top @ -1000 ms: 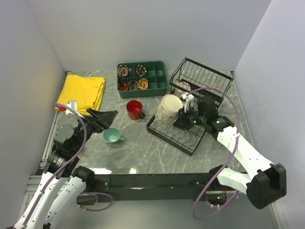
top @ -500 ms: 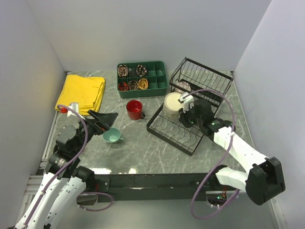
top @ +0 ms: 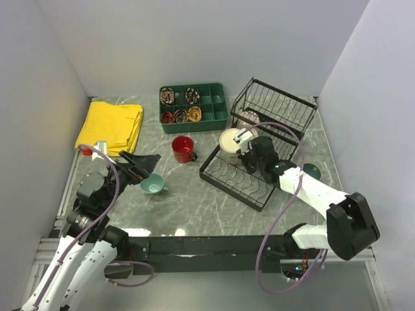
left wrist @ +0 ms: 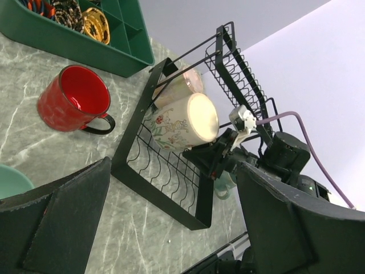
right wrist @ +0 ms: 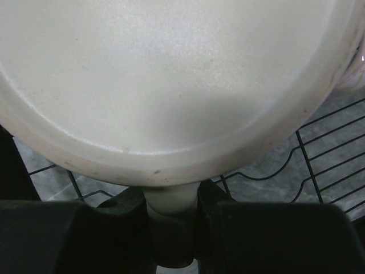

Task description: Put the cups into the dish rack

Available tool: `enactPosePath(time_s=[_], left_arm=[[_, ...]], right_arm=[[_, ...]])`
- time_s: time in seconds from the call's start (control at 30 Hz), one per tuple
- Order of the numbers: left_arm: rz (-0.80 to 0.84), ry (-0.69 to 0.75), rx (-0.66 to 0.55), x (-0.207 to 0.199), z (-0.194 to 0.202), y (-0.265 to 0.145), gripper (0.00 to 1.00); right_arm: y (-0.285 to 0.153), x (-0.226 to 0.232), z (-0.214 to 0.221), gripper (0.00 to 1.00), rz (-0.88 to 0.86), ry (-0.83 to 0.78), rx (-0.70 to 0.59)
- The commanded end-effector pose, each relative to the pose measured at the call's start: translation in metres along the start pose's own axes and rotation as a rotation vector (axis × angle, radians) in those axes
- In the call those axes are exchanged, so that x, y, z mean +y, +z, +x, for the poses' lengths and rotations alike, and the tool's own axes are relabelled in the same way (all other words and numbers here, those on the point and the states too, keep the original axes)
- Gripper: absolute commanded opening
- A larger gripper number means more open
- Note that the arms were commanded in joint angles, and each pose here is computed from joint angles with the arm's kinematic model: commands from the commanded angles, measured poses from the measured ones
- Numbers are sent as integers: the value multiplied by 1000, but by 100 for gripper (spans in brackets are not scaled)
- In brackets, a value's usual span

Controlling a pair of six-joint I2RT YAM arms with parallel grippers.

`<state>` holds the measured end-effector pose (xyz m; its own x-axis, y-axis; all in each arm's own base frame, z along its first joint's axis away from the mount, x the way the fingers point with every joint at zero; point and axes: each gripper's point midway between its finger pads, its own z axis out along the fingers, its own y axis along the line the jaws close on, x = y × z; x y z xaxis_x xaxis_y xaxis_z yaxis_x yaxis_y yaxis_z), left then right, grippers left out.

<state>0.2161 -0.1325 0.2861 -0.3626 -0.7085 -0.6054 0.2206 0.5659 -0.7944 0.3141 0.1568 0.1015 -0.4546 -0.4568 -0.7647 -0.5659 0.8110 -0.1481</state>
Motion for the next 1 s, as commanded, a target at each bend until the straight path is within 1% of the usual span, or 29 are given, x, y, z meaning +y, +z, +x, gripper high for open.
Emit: enactPosePath(time_s=[0.0, 0.3, 0.33, 0.37, 0.43, 0.5, 0.53, 0.57, 0.67, 0.73, 0.77, 0.8, 0.83, 0.87, 0.9, 0.93, 0.97], left_arm=[[16, -10, -16, -2, -2, 1, 96], [2, -3, -21, 1, -2, -1, 96], [3, -5, -19, 1, -2, -2, 96], [1, -3, -18, 2, -1, -1, 96], [3, -6, -19, 2, -1, -1, 96], [2, -8, -17, 2, 0, -1, 96], [1, -6, -16, 3, 0, -1, 96], [4, -6, -17, 2, 0, -1, 96], [4, -6, -17, 2, 0, -2, 96], [6, -5, -22, 1, -2, -3, 96], [3, -2, -21, 1, -2, -3, 96], [-1, 1, -21, 2, -2, -4, 96], [0, 4, -25, 0, -4, -5, 96], [1, 9, -26, 0, -4, -6, 96], [-2, 12, -28, 0, -5, -6, 96], [-1, 14, -28, -1, -5, -7, 96], [-2, 17, -28, 0, -5, -7, 96]], right_arm=[[5, -16, -67, 0, 93, -21, -225], [26, -17, -59, 0, 111, 1, -175], [28, -19, -59, 3, 120, 4, -174], [28, -19, -59, 6, 118, 5, -173], [30, -21, -56, 31, 133, 9, -161], [31, -22, -55, 47, 140, 1, -154], [32, -24, -53, 52, 148, 2, -147], [33, -24, -53, 60, 149, 4, -145], [30, -26, -54, 68, 157, 0, -147], [24, -26, -57, 69, 155, -9, -154], [20, -25, -59, 72, 148, -12, -156], [12, -25, -67, 74, 139, -22, -181], [6, -23, -65, 75, 124, -31, -171], [1, -21, -66, 78, 110, -42, -174], [-12, -16, -75, 80, 76, -81, -212], [-18, -13, -70, 80, 58, -107, -194], [-24, -9, -71, 80, 34, -133, -205]])
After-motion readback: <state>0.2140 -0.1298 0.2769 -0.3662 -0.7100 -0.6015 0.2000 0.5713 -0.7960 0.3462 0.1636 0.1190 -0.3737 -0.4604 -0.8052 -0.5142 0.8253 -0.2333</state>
